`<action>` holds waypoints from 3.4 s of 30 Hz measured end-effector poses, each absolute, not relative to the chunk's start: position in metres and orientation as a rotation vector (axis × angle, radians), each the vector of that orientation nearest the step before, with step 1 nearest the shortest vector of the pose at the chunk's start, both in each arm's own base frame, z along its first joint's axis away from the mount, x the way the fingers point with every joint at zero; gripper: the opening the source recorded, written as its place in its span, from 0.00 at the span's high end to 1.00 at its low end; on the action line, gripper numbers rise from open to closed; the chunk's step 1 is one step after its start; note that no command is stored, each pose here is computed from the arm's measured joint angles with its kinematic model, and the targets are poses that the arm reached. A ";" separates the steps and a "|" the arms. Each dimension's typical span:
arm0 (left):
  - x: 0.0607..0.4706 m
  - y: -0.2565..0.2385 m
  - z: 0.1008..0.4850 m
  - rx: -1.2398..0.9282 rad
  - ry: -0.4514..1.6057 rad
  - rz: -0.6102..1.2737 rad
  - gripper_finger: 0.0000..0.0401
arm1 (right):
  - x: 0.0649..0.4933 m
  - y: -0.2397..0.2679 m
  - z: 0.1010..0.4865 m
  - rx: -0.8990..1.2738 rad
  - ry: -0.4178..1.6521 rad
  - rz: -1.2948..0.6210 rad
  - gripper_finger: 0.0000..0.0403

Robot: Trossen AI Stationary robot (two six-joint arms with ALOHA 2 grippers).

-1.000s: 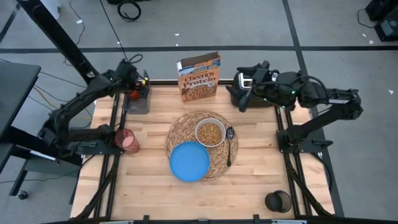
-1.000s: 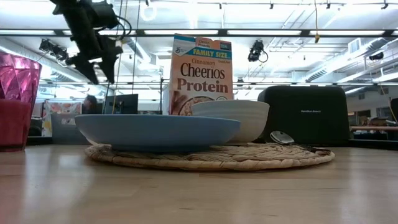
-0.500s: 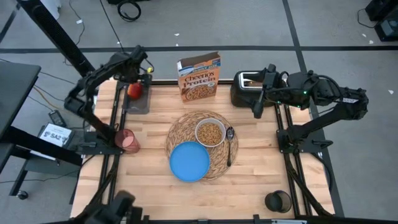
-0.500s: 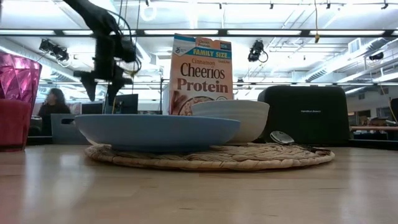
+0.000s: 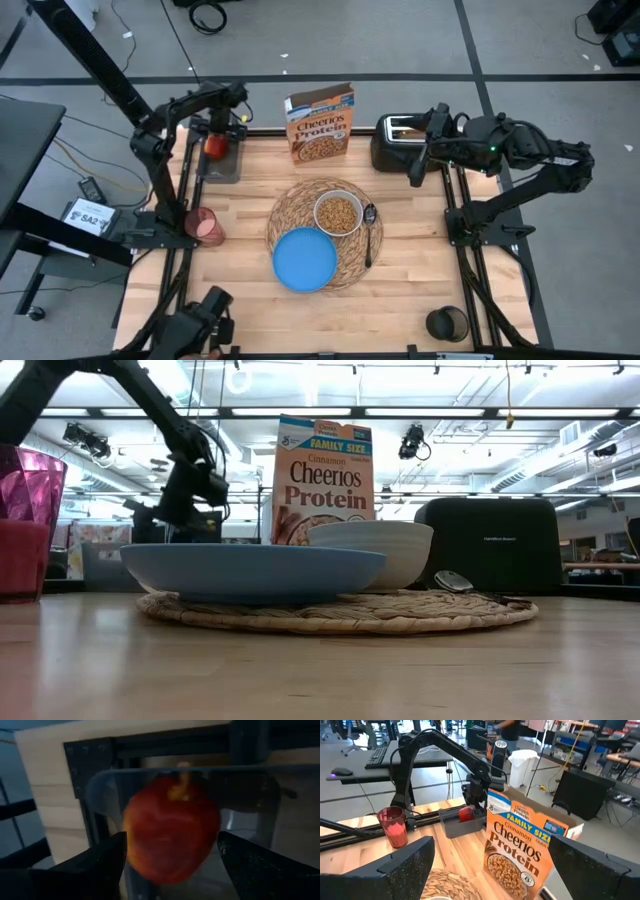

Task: Arrange a breakfast setting
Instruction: Put the red apple on the brown table mat, then put the red apple on the brown table mat to the left of the white bowl

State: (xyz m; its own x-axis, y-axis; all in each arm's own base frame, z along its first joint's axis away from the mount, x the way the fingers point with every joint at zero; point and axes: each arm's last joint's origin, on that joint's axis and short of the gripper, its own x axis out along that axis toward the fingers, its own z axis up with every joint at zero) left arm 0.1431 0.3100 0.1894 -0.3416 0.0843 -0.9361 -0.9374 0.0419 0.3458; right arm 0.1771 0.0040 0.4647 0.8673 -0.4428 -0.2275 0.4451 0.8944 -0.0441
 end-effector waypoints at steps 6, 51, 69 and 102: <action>0.141 0.312 0.180 -1.000 1.463 1.390 0.21 | 0.167 0.003 0.462 0.050 0.266 -0.461 0.02; 0.131 0.284 0.240 -1.100 1.143 1.407 0.47 | 0.161 -0.005 0.456 0.036 0.343 -0.480 0.02; 0.130 0.285 0.215 -1.183 1.011 1.470 0.13 | 0.160 -0.004 0.454 0.065 0.356 -0.468 0.02; 0.122 0.291 0.167 -1.339 0.928 1.339 0.21 | 0.162 -0.004 0.455 0.101 0.340 -0.467 0.02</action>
